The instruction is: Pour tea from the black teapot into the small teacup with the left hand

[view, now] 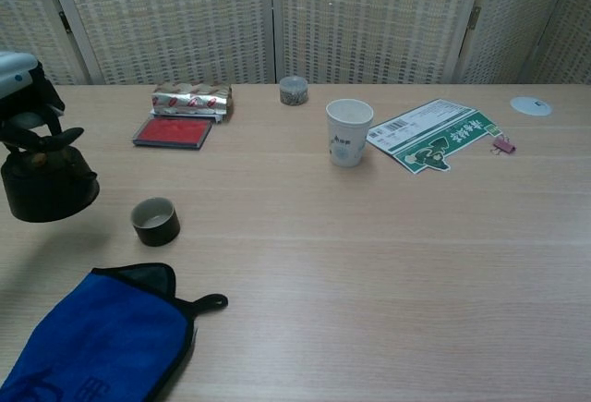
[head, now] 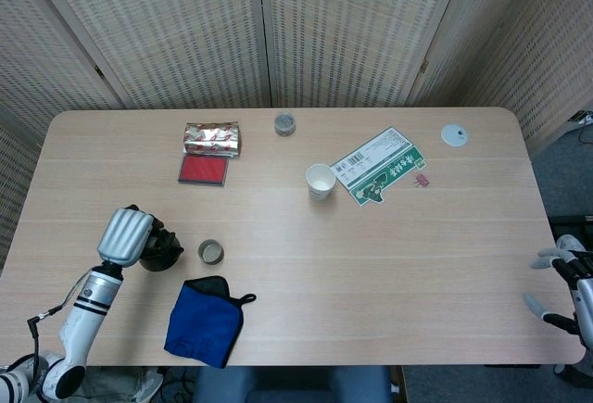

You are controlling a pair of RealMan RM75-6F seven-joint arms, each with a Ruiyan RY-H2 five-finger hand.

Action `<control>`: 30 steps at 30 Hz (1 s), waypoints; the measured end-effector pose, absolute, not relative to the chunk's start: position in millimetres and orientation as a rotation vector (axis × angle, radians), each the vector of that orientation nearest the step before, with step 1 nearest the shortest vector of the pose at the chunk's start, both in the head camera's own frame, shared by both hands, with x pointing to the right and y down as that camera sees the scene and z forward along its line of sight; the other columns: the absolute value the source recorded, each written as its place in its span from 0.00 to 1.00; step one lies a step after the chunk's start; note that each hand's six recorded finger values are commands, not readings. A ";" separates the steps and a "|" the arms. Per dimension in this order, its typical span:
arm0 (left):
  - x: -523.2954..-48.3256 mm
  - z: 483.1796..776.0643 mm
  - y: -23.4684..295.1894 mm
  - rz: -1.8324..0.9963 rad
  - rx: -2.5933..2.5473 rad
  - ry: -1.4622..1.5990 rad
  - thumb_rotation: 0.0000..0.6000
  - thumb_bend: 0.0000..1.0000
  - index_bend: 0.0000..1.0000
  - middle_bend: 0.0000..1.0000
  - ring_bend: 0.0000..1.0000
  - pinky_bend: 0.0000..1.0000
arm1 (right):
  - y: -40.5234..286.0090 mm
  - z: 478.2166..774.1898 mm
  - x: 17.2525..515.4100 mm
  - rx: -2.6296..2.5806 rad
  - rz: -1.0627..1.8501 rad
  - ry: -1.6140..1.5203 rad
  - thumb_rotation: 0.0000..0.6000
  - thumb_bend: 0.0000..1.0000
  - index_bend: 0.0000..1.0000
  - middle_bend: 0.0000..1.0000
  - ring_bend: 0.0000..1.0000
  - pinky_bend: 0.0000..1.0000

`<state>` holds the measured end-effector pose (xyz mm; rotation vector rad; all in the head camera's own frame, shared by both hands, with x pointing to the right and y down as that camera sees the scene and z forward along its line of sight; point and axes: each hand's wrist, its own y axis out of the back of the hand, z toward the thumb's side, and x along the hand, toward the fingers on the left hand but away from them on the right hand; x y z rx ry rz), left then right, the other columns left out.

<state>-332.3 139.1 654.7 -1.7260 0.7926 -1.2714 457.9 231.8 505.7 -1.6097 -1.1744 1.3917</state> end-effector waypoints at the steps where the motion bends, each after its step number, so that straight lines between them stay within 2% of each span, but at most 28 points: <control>1: -330.9 654.9 139.0 -1.269 -1.721 0.784 0.79 0.41 1.00 1.00 0.96 0.54 | 231.8 505.5 458.0 -1.609 1.390 -1.175 1.00 0.14 0.42 0.33 0.27 0.27; 20: -306.4 664.5 137.0 -1.227 -1.669 0.679 0.80 0.41 1.00 1.00 0.96 0.54 | 229.9 500.4 458.6 -1.591 1.372 -1.182 1.00 0.14 0.42 0.33 0.27 0.27; 30: -297.4 669.2 135.1 -1.209 -1.657 0.673 0.89 0.41 1.00 1.00 0.96 0.54 | 230.4 501.6 459.9 -1.592 1.378 -1.183 1.00 0.14 0.42 0.33 0.27 0.27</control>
